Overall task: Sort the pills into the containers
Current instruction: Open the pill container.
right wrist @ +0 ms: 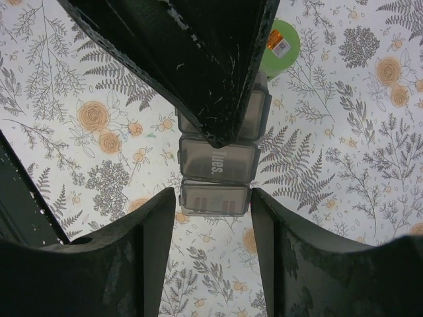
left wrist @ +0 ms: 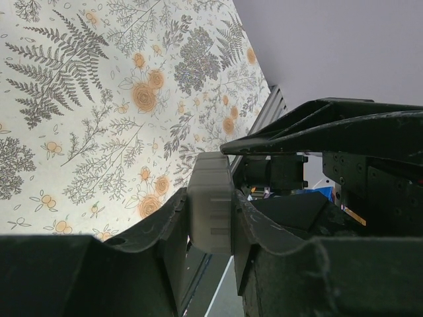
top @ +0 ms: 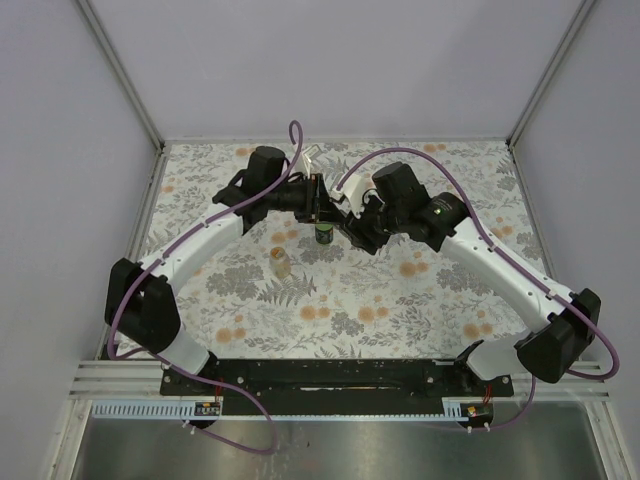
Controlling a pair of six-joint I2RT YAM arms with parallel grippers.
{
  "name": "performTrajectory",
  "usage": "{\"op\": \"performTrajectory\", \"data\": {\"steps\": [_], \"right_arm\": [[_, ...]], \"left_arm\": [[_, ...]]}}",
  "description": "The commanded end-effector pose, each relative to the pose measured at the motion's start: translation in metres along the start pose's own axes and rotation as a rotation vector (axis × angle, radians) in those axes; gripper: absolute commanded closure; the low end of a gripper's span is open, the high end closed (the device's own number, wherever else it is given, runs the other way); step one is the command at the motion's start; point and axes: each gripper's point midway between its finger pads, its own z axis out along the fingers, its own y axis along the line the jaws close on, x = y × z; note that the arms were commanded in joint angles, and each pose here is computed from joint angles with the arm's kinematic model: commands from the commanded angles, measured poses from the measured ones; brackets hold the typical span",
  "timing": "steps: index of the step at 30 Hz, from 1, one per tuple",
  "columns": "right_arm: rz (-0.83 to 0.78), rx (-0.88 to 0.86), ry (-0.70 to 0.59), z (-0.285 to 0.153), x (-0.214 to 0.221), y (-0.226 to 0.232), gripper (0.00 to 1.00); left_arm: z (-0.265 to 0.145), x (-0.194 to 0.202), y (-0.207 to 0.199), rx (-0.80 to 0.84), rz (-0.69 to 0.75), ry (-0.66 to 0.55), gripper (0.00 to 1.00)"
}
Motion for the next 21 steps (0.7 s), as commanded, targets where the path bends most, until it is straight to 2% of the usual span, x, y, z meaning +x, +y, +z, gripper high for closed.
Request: {"op": "performTrajectory", "data": {"steps": [1,12,21], "right_arm": [[0.002,-0.005,-0.064,-0.011,-0.014,0.003,0.43],[0.018,0.081,-0.087,-0.017,-0.015,-0.01,0.38],[0.005,0.118,-0.08,-0.014,-0.01,-0.016,0.47]], "left_arm": [[-0.011,-0.016,-0.024,0.04,0.08,-0.071,1.0],[-0.006,-0.02,-0.022,0.027,-0.053,-0.084,1.0],[-0.007,-0.018,-0.026,0.057,-0.076,-0.077,1.0]]}}
